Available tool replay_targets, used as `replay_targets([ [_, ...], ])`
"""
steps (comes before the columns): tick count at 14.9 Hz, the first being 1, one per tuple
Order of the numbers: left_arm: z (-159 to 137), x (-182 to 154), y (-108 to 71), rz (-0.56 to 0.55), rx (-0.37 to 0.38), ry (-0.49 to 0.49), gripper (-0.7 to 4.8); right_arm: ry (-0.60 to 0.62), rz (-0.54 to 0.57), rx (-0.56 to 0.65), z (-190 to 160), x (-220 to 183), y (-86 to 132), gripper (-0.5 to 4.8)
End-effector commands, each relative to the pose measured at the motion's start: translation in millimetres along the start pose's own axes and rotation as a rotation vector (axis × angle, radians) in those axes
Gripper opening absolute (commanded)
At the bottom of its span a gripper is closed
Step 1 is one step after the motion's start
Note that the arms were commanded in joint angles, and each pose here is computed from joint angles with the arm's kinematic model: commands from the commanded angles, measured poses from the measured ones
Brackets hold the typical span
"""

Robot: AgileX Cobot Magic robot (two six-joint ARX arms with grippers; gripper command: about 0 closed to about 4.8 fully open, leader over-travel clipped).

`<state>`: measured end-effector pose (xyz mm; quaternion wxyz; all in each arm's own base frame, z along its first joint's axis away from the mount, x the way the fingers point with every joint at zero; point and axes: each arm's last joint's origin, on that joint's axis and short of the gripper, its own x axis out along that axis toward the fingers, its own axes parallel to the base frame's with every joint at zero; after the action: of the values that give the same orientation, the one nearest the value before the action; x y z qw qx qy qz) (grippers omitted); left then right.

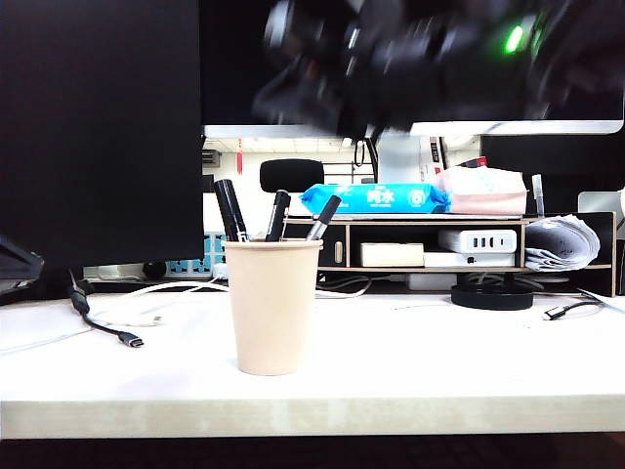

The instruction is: Pick up the marker and insert it into the paper cup.

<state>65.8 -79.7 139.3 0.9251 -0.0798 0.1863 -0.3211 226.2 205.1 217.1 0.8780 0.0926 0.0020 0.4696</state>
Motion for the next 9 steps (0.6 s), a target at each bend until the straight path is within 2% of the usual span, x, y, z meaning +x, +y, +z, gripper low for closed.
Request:
replay_targets([
  [1,0,0,0.1,0.004,0.005,0.001,-0.05,-0.006,0.001,0.004,25,-12,9,-0.06],
  [4,0,0,0.1,0.004,0.005,0.000,-0.05,0.074,-0.038,0.014,56,-44,22,-0.06],
  [9,0,0,0.1,0.003,0.005,0.001,-0.05,0.238,-0.111,0.033,76,-101,41,-0.06],
])
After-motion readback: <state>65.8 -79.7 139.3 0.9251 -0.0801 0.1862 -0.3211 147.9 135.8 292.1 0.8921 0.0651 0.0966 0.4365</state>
